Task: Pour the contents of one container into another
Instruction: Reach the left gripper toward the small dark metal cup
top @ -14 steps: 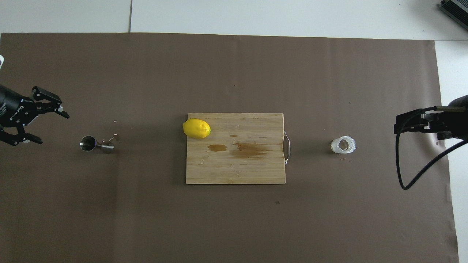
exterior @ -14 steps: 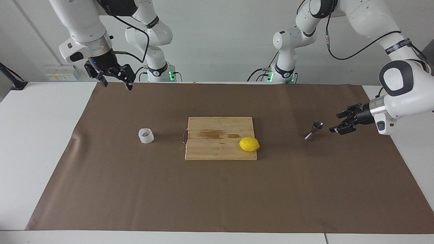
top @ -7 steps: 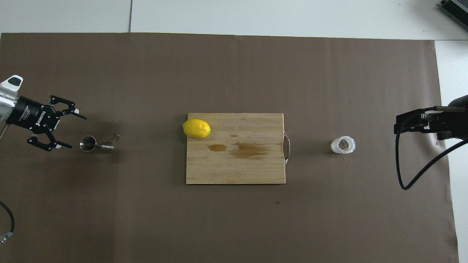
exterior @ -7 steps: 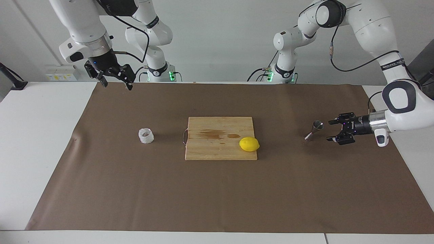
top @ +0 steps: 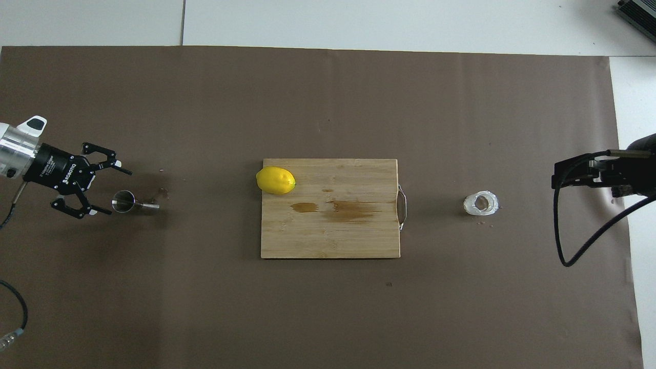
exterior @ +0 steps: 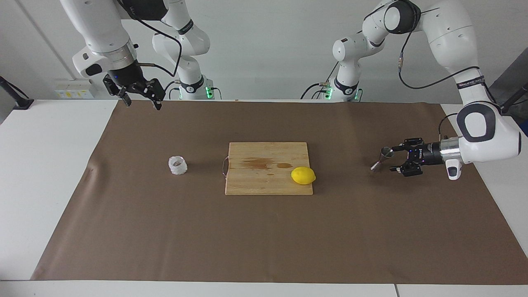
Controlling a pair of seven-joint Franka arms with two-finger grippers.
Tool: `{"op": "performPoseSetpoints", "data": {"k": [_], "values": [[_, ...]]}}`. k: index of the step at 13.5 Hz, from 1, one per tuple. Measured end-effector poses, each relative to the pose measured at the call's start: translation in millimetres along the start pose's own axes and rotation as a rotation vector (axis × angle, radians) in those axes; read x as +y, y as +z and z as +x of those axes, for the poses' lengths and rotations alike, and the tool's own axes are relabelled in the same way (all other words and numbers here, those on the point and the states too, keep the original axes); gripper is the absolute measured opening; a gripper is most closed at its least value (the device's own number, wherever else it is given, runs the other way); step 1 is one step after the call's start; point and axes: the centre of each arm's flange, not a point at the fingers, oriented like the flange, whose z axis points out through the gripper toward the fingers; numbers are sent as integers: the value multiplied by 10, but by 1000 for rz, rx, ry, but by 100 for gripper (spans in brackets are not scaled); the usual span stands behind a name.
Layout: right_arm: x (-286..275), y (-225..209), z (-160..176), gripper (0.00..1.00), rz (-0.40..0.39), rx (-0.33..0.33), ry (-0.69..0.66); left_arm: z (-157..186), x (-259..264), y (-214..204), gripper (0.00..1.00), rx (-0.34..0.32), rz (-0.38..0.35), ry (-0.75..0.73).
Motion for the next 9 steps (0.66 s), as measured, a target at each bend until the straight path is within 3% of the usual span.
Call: {"op": "performPoseSetpoints", "data": {"k": [5, 9], "values": [[0, 21, -1, 100, -1, -5, 0, 4, -39, 85, 100, -30, 20, -9], [0, 33, -4, 100, -1, -7, 0, -18, -57, 113, 91, -52, 35, -10]]}}
